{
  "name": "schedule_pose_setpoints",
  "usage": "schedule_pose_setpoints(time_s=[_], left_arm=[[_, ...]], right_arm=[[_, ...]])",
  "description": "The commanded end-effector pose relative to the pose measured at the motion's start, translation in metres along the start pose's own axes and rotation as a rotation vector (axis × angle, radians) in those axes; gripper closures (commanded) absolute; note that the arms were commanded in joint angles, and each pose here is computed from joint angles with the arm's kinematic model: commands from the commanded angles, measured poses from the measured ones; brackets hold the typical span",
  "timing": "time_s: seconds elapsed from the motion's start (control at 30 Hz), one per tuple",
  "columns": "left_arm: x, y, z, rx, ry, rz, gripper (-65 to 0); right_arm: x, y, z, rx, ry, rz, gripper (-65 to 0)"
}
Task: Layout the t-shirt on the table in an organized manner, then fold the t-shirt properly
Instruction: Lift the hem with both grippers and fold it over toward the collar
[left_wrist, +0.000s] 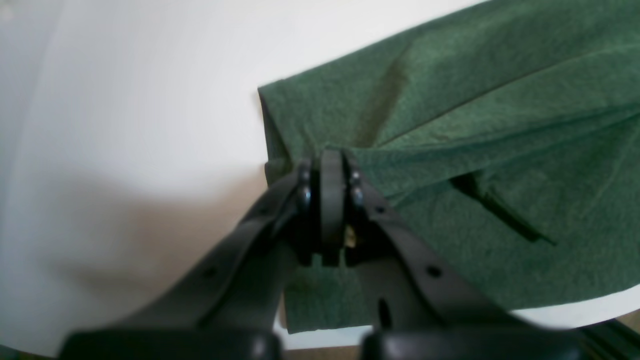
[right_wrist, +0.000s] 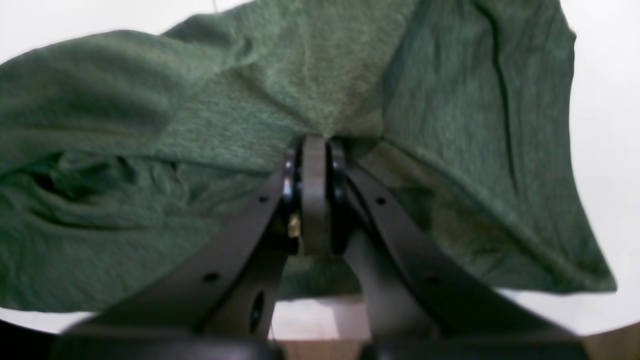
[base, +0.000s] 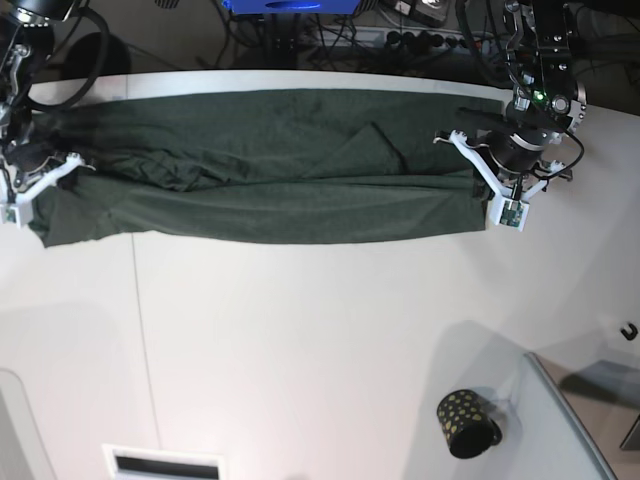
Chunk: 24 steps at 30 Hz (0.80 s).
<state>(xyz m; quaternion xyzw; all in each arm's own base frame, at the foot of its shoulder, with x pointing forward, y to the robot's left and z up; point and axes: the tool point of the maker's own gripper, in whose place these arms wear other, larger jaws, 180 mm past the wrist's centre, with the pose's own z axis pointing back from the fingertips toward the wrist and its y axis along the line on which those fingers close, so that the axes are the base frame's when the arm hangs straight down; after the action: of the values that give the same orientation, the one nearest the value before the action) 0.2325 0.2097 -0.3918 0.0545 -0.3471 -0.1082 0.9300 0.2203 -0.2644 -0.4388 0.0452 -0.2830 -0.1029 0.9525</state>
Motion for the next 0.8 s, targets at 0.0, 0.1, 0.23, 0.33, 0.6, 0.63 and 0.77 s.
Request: schedule_pose_setpoints(time_s=[0.0, 0.1, 0.23, 0.33, 0.6, 0.63, 0.77], left_arm=[[0.007, 0.003, 0.003, 0.01, -0.027, -0.007, 0.0], [-0.003, -0.002, 0.005, -0.002, -0.006, -0.009, 0.0], [-0.011, -0.004, 0.007, -0.006, 0.01, -0.007, 0.0], [-0.011, -0.003, 0.007, -0.004, 0.01, -0.006, 0.0], [0.002, -0.003, 0.016, 0.003, -0.027, -0.018, 0.0], [0.002, -0.003, 0.016, 0.004, -0.029, -0.018, 0.0], [0.001, -0.004, 0.017, 0.003, -0.026, -0.02, 0.0]], right_arm=[[0.012, -0.002, 0.005, -0.003, -0.042, 0.014, 0.0], [0.009, -0.002, 0.004, -0.002, -0.035, 0.01, 0.0], [0.014, -0.001, 0.005, -0.001, -0.048, 0.011, 0.0], [0.023, -0.001, 0.005, -0.001, -0.067, 0.016, 0.0], [0.048, 0.003, 0.004, 0.006, -0.115, 0.017, 0.0], [0.049, 0.004, 0.004, 0.007, -0.118, 0.018, 0.0], [0.062, 0.006, 0.017, -0.006, -0.162, 0.049, 0.0]])
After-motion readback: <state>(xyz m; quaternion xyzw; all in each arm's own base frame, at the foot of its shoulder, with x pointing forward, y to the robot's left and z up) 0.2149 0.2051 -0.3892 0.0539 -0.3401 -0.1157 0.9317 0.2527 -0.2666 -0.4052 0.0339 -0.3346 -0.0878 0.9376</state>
